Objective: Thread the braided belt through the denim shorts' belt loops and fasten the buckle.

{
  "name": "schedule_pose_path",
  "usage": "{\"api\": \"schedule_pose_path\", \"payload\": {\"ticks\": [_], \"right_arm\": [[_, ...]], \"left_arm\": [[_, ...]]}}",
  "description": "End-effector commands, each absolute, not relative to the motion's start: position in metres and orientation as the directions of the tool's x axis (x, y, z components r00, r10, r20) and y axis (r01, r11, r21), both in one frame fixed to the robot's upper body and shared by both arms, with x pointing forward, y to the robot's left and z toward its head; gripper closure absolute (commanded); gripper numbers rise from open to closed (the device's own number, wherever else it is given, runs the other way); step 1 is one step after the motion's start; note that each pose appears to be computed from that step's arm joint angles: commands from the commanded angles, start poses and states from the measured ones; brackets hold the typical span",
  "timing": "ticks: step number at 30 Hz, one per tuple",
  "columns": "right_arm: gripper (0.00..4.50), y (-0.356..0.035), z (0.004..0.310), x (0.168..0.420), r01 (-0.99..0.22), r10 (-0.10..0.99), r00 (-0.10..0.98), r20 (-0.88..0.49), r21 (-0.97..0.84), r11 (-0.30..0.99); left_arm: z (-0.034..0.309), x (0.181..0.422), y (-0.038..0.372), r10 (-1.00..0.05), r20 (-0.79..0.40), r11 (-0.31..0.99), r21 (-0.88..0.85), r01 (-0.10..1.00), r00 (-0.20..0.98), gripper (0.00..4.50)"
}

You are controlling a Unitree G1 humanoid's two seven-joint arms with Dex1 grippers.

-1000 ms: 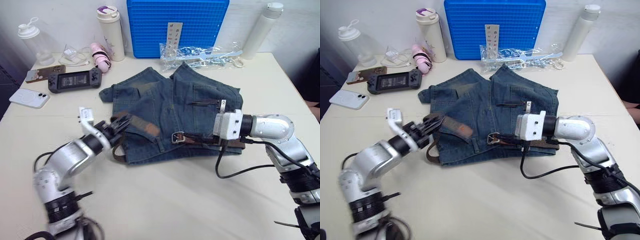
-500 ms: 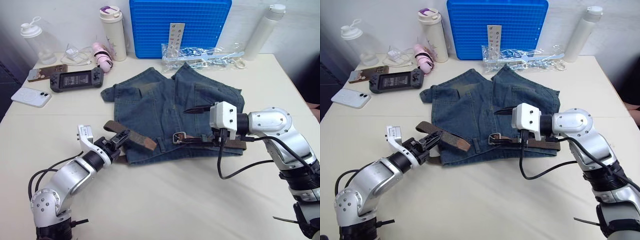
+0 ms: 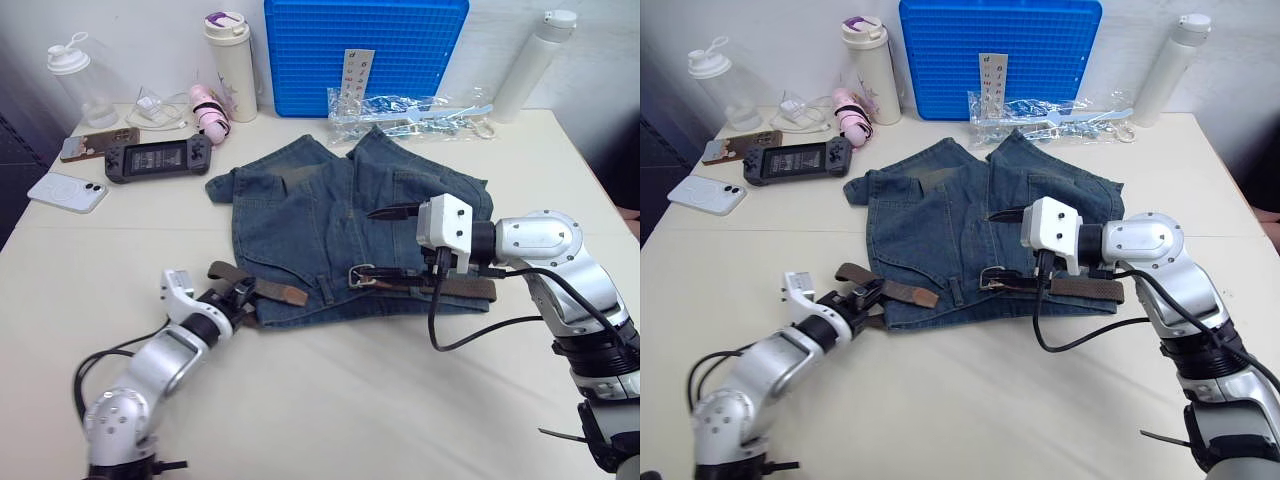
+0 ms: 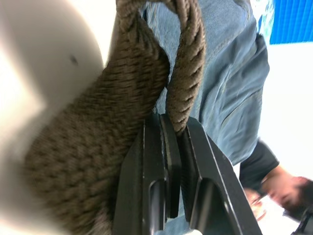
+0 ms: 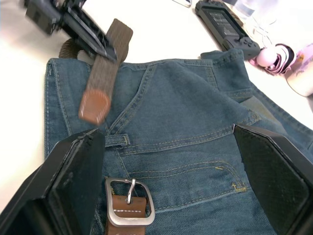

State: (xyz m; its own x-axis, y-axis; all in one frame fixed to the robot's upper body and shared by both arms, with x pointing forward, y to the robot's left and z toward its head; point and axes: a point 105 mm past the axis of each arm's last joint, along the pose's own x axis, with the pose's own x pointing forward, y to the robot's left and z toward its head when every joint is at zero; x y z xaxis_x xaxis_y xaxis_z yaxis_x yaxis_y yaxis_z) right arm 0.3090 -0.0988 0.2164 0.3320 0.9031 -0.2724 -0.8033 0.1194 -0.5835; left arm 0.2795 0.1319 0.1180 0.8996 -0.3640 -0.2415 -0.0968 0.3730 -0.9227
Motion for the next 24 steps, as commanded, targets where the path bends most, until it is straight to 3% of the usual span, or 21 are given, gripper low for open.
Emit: {"api": "schedule_pose_path", "payload": {"ticks": [1,17,24], "right_arm": [[0.06,-0.098,0.235,0.306,-0.761,0.906,0.349,-0.238,-0.637,0.126],[0.06,-0.094,0.229,0.305,-0.759,0.883,0.371,-0.288,-0.642,0.109],[0.06,-0.092,0.222,0.302,-0.781,0.883,0.331,-0.333,-0.623,0.057]], "left_arm": [[0.129,0.282,0.129,-0.351,-0.186,0.361,-0.931,-0.051,0.918,4.5],[0.104,0.296,0.09,-0.313,-0.196,0.314,-0.945,-0.094,0.929,4.5],[0.091,0.293,0.07,-0.369,-0.253,0.27,-0.95,-0.157,0.894,4.5]]}}
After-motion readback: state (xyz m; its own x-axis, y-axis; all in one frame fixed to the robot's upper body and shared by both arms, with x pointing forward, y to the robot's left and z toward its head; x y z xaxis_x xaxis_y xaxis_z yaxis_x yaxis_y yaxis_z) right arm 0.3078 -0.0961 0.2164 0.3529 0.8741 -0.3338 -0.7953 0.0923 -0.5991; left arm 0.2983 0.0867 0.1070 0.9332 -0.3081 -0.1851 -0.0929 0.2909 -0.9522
